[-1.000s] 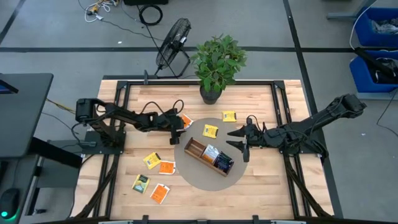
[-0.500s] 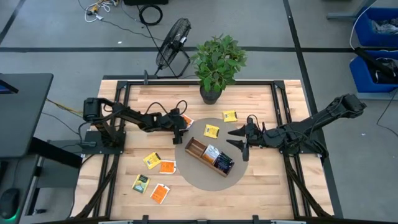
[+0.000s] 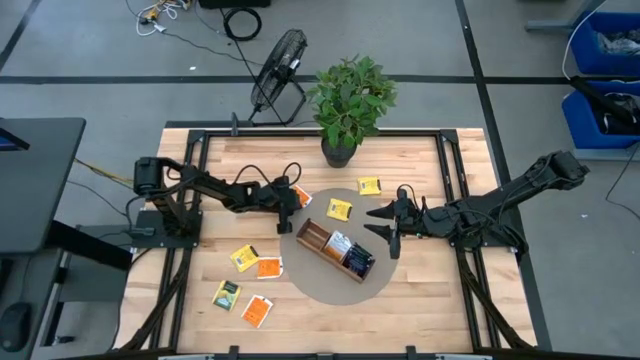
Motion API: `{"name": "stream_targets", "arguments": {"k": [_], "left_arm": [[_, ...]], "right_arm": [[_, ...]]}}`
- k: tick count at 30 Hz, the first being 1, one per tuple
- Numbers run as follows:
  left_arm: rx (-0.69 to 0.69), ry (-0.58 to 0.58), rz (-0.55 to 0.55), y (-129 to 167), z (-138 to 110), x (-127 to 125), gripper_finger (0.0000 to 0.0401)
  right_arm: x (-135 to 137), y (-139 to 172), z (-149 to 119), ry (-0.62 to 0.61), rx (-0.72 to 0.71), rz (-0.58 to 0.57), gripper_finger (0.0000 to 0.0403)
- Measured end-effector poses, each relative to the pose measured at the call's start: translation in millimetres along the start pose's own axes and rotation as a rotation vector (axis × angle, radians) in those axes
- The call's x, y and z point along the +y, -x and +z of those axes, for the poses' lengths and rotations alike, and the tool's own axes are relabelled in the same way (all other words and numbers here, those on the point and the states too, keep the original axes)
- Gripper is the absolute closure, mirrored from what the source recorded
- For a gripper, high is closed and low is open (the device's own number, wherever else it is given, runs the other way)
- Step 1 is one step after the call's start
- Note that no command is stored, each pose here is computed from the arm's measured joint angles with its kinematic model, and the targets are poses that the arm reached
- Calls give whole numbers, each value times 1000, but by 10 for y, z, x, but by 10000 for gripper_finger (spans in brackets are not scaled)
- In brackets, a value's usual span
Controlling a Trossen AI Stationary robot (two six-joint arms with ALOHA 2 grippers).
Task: Pick & Place Tea
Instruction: Put the orange tea bag into the middle section of the wooden organizer
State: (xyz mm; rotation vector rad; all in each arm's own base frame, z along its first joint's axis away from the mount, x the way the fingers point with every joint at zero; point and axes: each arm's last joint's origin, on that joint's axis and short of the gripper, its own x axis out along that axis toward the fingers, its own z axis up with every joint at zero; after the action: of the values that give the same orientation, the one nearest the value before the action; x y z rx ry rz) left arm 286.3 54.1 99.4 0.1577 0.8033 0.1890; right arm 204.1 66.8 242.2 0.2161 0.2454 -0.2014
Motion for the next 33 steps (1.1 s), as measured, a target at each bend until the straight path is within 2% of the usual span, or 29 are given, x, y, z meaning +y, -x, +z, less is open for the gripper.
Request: {"name": "stream_targets", "arguments": {"k": [25, 33], "left_arm": [[-87, -32, 41, 323, 220, 4, 400], [-171, -35, 32, 518, 355, -30, 400]], "right_arm": [[-5, 0, -14, 9, 14, -5, 218], [-27, -103, -88, 75, 48, -59, 218]]}}
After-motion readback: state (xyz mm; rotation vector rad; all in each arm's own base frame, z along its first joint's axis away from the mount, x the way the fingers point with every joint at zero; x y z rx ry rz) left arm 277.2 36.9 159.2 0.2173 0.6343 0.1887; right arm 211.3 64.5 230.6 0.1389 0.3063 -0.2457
